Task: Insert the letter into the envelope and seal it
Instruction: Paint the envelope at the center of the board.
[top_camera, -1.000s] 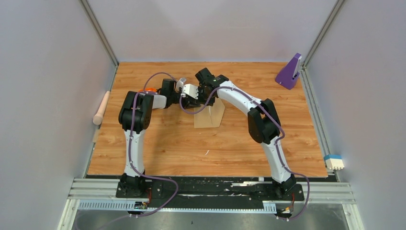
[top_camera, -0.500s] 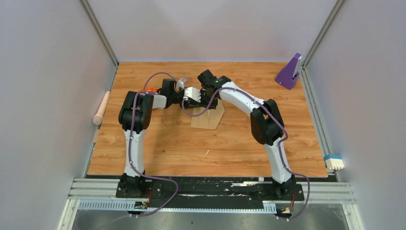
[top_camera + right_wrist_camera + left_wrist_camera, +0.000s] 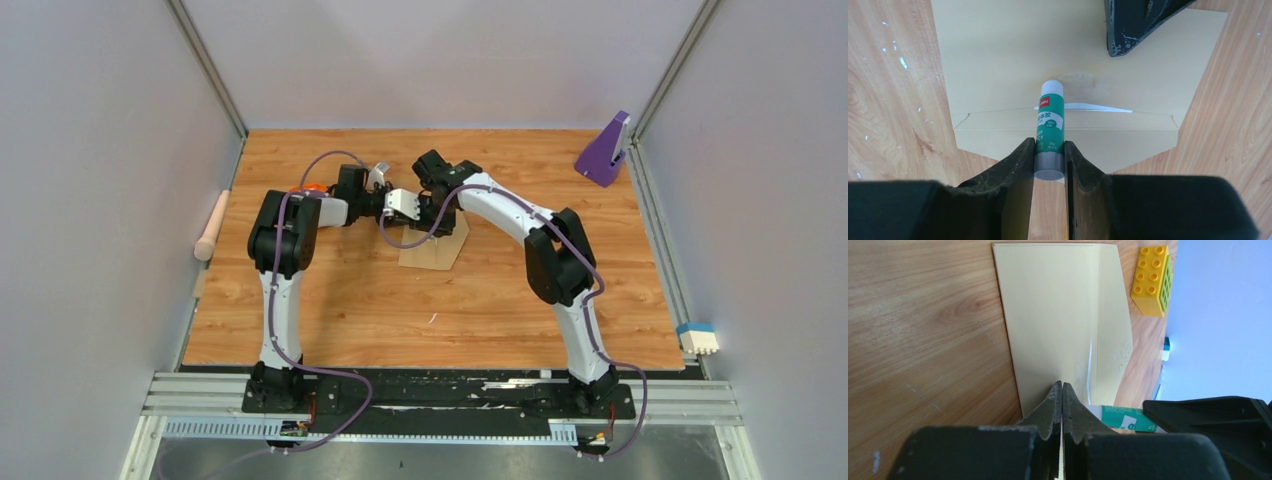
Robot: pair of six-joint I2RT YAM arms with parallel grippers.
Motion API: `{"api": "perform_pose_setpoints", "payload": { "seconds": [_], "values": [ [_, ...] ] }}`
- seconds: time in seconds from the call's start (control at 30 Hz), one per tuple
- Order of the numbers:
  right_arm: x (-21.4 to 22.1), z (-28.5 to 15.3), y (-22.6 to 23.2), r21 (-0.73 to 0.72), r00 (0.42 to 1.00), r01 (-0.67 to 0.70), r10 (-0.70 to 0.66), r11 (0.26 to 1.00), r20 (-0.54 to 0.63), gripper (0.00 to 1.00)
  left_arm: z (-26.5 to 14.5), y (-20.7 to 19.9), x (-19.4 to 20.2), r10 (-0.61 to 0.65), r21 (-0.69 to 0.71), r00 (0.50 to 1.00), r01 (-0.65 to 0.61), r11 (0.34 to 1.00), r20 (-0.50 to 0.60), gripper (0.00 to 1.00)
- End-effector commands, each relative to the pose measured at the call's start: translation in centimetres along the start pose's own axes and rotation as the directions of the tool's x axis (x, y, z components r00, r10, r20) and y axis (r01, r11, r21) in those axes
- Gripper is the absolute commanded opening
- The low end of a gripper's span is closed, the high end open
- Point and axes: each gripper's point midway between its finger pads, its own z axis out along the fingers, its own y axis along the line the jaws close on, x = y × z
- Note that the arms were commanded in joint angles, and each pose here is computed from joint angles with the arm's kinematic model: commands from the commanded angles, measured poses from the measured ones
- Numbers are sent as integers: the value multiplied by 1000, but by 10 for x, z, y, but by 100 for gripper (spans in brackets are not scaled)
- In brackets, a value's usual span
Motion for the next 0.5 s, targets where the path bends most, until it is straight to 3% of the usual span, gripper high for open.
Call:
{"api": "perform_pose_setpoints", "payload": {
  "seconds": [0.0, 0.13, 0.47],
  "values": [
    [-4, -12, 14, -28, 1000, 8, -8, 1000, -1, 0, 4, 22, 7, 0, -80, 1000, 0, 997, -7, 0],
    [5, -6, -2, 35, 998, -23, 25, 999, -60, 0, 4, 21, 7, 0, -78, 1000, 0, 997, -6, 0],
    [7, -5, -36, 125, 996, -66, 73, 990, -54, 0, 3, 18, 6, 6, -75, 1000, -6, 997, -6, 0]
  ]
}}
